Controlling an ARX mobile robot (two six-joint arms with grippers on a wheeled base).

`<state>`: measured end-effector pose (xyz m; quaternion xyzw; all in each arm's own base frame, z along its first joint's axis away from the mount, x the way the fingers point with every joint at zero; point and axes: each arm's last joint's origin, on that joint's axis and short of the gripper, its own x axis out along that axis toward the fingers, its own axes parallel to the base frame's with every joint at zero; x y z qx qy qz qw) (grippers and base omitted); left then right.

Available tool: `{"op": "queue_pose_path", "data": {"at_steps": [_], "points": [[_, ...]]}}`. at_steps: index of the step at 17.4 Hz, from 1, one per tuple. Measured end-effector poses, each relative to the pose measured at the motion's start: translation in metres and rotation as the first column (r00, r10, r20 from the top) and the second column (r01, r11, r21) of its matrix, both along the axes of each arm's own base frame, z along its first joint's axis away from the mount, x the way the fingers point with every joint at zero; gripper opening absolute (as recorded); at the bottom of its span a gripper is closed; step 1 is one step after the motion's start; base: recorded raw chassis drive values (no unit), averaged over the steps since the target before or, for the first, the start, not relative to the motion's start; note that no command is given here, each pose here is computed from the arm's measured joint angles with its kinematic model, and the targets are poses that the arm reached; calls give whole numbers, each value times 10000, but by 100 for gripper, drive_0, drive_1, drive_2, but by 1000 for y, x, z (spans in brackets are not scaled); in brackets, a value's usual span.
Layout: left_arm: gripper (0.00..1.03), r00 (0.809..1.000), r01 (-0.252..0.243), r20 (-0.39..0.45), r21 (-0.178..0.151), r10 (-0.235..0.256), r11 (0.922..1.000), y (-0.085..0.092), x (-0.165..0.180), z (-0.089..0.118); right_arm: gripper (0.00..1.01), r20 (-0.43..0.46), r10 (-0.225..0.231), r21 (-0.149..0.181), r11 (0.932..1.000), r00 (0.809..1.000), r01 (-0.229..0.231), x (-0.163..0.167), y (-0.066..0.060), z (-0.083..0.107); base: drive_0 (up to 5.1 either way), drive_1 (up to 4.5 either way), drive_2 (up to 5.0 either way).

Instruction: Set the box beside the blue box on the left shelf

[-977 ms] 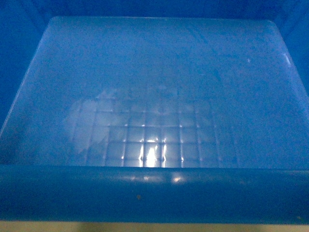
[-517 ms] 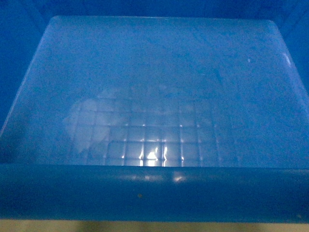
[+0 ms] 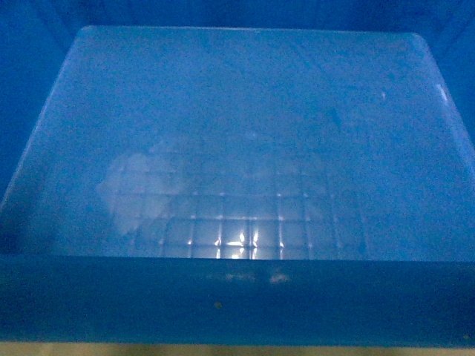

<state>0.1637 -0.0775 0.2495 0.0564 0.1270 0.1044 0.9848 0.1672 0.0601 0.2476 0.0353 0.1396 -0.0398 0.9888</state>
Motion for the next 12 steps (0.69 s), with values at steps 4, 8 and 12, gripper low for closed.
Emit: {"op": "queue_pose_path", "data": {"at_steps": [4, 8, 12], "points": [[33, 10000, -25, -2, 11, 25, 10000, 0, 0, 0, 9, 30, 7, 16, 10000, 10000, -7, 0, 0, 0, -78, 426, -383], [33, 10000, 0, 0, 0, 0, 10000, 0, 0, 0, 9, 6, 7, 5, 10000, 10000, -7, 0, 0, 0, -24, 399, -447], [33, 10000, -21, -10, 4, 21, 10000, 0, 0, 0, 9, 16, 12, 7, 10000, 10000, -12, 0, 0, 0, 1, 427, -424]]}}
